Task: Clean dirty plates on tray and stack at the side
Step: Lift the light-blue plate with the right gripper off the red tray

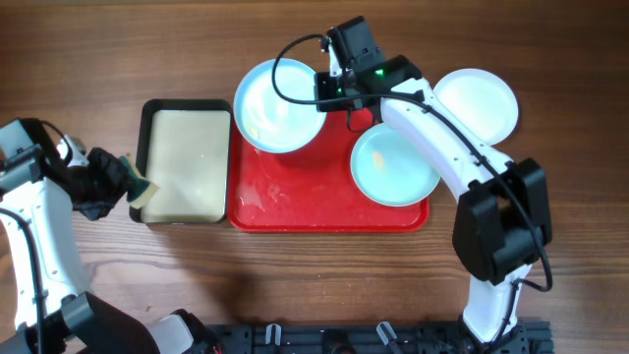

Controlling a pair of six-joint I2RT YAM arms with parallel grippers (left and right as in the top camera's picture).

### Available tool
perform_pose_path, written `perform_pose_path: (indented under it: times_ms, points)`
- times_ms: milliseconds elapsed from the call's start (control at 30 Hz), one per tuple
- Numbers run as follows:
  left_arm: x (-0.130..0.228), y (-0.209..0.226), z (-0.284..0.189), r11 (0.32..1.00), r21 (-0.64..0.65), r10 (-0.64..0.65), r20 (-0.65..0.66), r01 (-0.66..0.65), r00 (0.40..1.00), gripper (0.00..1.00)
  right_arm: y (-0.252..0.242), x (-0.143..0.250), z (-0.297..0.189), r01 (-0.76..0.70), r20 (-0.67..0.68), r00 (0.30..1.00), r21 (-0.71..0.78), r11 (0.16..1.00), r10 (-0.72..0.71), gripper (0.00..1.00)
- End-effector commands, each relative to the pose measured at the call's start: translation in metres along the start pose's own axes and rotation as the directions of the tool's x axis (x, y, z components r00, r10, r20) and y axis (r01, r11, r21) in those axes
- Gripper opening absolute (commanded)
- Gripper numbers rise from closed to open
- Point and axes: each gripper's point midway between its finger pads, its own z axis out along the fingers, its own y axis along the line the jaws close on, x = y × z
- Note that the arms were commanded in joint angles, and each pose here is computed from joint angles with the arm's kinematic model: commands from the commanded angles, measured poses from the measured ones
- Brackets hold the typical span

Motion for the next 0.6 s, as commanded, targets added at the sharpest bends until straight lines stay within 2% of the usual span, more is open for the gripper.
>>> perform_pose_path:
  times_ms: [0, 233, 333, 567]
  points:
    - [0.01, -0.006, 0.002, 0.999, 0.008, 0.052, -0.014, -0.052, 0.999, 0.04, 0.037, -0.007, -0.007, 0.05, 0.075, 0.996, 0.0, 0.999, -0.05, 0.04]
    - [0.019, -0.006, 0.008, 0.998, -0.01, 0.069, -0.036, -0.07, 0.997, 0.04, 0.089, -0.013, -0.008, 0.146, 0.236, 0.957, 0.115, 0.983, -0.17, 0.04]
    - [0.025, -0.001, 0.013, 0.998, -0.018, 0.062, -0.055, -0.063, 0.997, 0.04, 0.121, -0.014, -0.006, 0.243, 0.314, 0.907, 0.154, 0.958, -0.28, 0.04]
    - [0.026, 0.006, 0.017, 0.997, -0.052, 0.058, -0.054, -0.061, 0.997, 0.04, 0.156, -0.019, -0.003, 0.409, 0.39, 0.787, 0.252, 0.877, -0.479, 0.04]
